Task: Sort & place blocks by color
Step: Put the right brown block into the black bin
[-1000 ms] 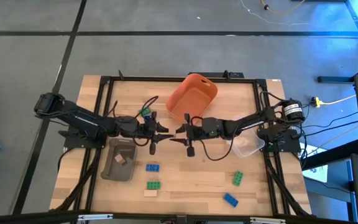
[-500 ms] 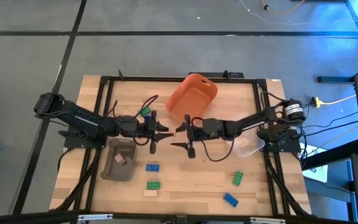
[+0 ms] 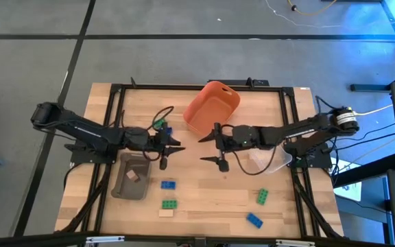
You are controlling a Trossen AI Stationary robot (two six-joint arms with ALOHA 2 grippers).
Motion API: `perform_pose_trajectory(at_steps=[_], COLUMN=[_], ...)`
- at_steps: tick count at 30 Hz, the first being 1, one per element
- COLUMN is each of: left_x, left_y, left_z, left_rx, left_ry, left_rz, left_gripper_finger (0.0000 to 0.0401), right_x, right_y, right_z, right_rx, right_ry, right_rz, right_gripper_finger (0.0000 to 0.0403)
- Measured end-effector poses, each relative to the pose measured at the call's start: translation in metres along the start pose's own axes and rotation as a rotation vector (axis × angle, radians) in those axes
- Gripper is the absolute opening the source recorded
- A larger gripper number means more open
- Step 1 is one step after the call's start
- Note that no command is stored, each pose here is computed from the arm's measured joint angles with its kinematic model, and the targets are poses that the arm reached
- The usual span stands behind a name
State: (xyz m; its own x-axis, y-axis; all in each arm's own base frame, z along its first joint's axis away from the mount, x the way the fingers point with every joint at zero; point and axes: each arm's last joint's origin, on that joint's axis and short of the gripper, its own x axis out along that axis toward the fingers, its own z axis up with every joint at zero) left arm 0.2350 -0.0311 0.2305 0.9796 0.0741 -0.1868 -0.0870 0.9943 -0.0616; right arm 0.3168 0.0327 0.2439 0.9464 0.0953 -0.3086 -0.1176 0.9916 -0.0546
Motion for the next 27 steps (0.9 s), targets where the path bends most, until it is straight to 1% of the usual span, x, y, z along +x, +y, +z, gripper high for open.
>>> perform_pose_trajectory(at_steps=[2, 5, 9, 12, 15, 18, 23, 27], left_x=[-0.007, -0.023, -0.047, -0.064, -0.08, -0.091, -0.103, -0.11], left_y=[-0.001, -0.006, -0.015, -0.023, -0.029, -0.035, -0.047, -0.055], left_z=[0.004, 0.006, 0.005, 0.003, -0.002, -0.009, -0.018, -0.021], left_rx=[0.002, 0.003, -0.024, -0.068, -0.109, -0.113, -0.108, -0.121], left_ry=[0.005, 0.034, 0.101, 0.156, 0.219, 0.277, 0.362, 0.39], left_rz=[0.003, 0.003, -0.038, -0.094, -0.12, -0.13, -0.199, -0.259], left_gripper_finger=[0.0044, 0.0045, 0.0043, 0.0038, 0.0038, 0.0038, 0.0038, 0.0038], right_x=[-0.008, -0.021, -0.038, -0.049, -0.056, -0.057, -0.055, -0.056], right_y=[0.001, 0.003, 0.005, 0.005, 0.006, 0.007, 0.007, 0.007], right_z=[-0.002, -0.008, -0.022, -0.024, -0.024, -0.023, -0.022, -0.021], right_rx=[-0.001, 0.001, 0.02, 0.046, 0.059, 0.069, 0.075, 0.08], right_ry=[-0.003, -0.008, 0.003, -0.032, -0.059, -0.069, -0.086, -0.093], right_rz=[0.0, -0.028, -0.108, -0.148, -0.133, -0.126, -0.123, -0.122], right_gripper_finger=[0.0328, 0.0328, 0.0328, 0.0328, 0.0328, 0.0328, 0.0328, 0.0328])
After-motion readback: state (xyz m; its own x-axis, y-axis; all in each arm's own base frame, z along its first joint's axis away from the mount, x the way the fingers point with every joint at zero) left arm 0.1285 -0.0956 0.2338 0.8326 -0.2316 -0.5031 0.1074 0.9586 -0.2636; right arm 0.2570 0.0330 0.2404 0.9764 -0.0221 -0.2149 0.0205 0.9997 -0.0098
